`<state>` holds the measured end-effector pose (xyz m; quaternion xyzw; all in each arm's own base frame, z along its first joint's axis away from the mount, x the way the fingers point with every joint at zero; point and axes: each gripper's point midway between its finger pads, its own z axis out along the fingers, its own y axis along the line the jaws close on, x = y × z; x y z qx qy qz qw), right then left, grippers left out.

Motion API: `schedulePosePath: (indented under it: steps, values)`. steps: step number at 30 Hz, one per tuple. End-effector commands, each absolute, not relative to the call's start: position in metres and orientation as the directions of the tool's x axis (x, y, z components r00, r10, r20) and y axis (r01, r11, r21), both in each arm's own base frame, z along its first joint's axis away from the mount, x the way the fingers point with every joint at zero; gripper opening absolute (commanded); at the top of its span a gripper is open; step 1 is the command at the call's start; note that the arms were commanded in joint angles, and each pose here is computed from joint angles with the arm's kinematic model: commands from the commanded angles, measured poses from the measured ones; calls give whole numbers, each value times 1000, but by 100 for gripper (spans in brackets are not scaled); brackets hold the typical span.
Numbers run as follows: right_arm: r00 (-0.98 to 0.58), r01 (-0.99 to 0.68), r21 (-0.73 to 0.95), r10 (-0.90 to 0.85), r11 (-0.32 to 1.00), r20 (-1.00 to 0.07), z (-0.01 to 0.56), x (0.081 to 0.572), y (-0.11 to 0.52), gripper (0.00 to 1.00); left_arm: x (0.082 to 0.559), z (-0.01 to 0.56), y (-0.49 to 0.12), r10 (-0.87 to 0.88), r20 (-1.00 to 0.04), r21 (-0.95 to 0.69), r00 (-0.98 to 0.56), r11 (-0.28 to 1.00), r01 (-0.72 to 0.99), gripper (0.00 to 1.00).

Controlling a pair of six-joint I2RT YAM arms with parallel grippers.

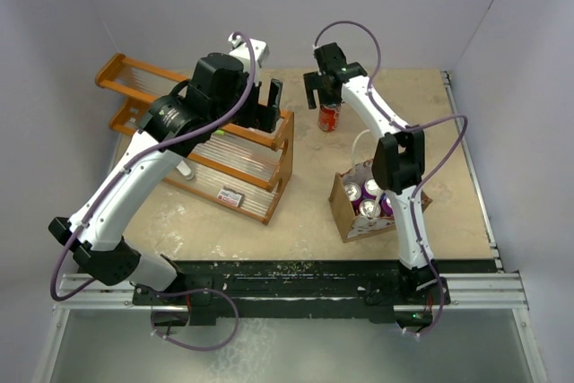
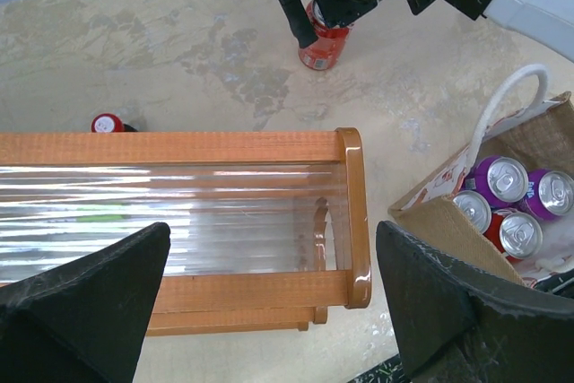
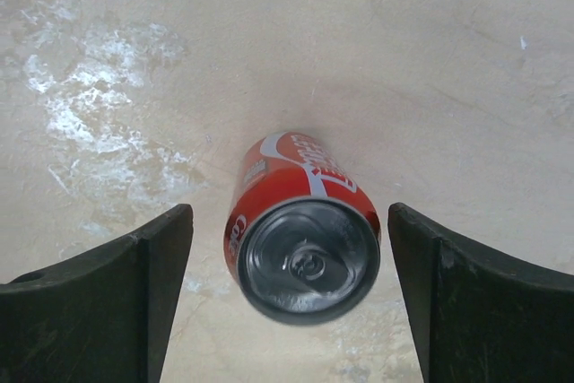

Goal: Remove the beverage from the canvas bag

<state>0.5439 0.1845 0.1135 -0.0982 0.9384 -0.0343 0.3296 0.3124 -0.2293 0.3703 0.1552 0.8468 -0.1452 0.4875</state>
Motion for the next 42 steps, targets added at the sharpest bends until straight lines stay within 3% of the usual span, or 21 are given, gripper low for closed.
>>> schedulePosePath:
  steps: [1,8,23,35,42]
  values:
    - [-686,-146,-70,-152,987,-711,193,532,188,90,315,393,-234,88,-901,-115,-425,896,429,99]
    - [-700,-174,53,-85,983,-709,227,484,191,89,317,389,-243,85,-898,-134,-432,882,452,99]
    - [-696,-170,84,-59,982,-715,275,353,139,88,314,378,-260,57,-875,-207,-480,853,480,99]
    - [-787,-51,96,19,994,-617,231,236,88,86,301,372,-277,-43,-817,-365,-575,810,459,99]
    - [-821,72,132,134,989,-555,199,218,82,85,270,380,-271,-146,-744,-505,-652,762,405,99]
